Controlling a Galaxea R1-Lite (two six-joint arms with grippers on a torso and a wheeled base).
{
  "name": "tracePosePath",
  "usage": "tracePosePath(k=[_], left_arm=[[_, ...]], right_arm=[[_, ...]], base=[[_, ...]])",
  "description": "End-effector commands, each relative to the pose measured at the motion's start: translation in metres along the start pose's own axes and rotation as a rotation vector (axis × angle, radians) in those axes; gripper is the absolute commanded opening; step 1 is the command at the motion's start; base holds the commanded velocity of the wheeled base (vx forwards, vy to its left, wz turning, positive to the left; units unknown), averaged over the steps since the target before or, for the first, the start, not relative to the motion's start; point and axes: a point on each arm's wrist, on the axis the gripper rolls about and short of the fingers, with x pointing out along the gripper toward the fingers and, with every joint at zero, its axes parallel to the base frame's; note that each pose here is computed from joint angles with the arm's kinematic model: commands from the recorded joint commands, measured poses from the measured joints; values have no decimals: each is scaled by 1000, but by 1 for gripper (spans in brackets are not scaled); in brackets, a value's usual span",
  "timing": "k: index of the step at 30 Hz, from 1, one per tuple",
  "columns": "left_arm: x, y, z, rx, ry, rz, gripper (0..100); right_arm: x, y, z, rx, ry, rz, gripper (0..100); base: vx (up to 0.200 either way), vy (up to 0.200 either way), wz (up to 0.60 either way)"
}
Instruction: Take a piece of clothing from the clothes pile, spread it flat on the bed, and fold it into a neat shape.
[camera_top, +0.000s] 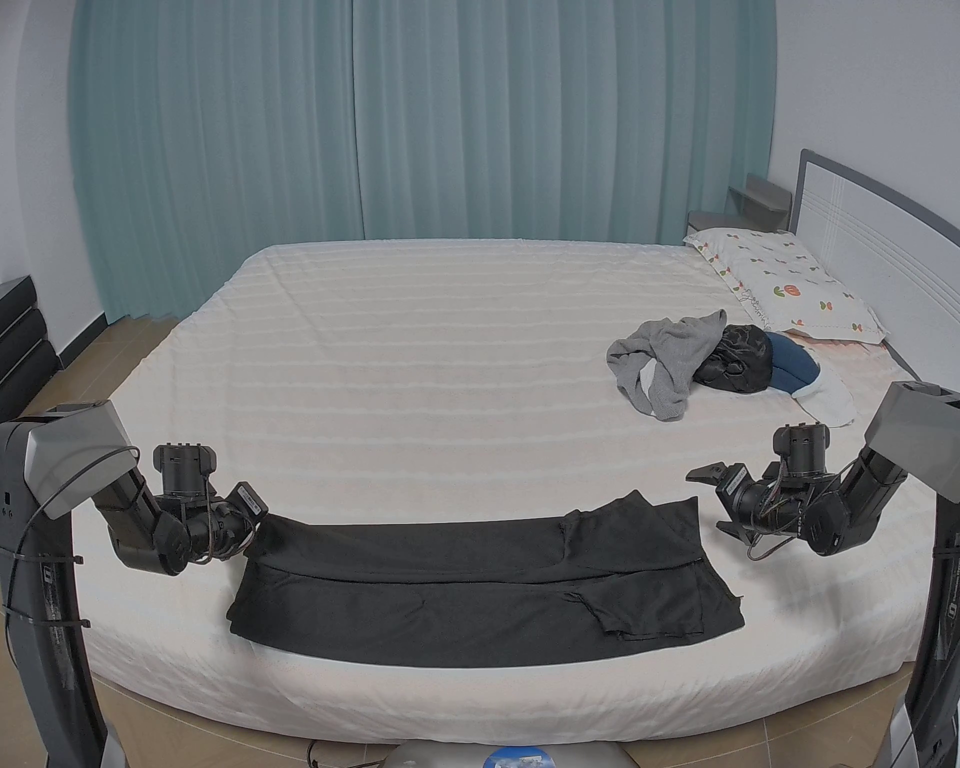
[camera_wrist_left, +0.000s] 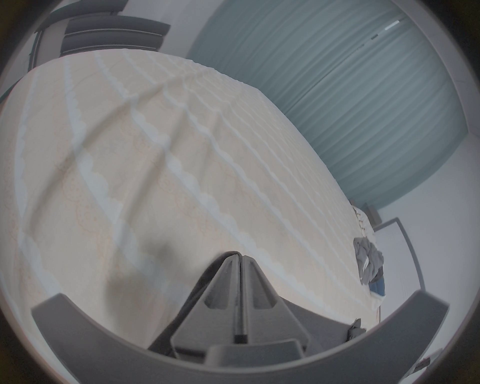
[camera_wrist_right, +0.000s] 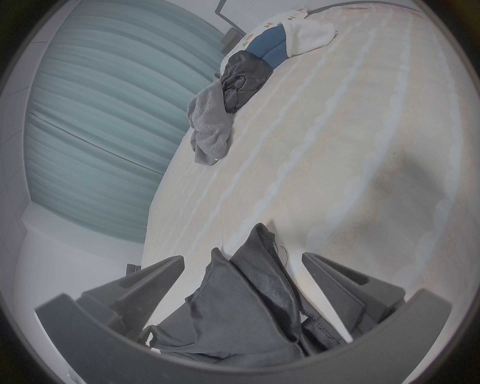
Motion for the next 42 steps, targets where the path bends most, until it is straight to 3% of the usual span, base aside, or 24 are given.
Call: tracePosePath(k=[1, 9, 10, 33, 34, 36, 37, 42], left_arm=[[-5, -2, 8, -24, -23, -9, 0], [-2, 2, 6, -27, -16, -1, 0], [-2, 3, 5, -28, -15, 3, 0], [0, 7, 9, -36, -25, 6, 0], [-1, 7, 10, -38, -25, 6, 100], [-1, 7, 9, -38, -22, 8, 100], [-1, 7, 9, -38, -22, 8, 100], [-2, 8, 12, -49, -26, 7, 100]], right_arm=[[17, -8, -5, -1, 15, -11, 100], [36, -13, -3, 0, 3, -3, 100], [38, -14, -4, -1, 3, -3, 0], [40, -15, 2, 3, -40, -4, 0], [40, -17, 1, 3, -36, -9, 0], [40, -16, 0, 3, -36, -7, 0], [39, -16, 0, 3, -36, -7, 100], [26, -10, 2, 11, -39, -1, 100]], base=[[0, 0, 0], [0, 0, 0], [0, 0, 0], [0, 0, 0], [0, 0, 0], [0, 0, 0], [0, 0, 0], [0, 0, 0]])
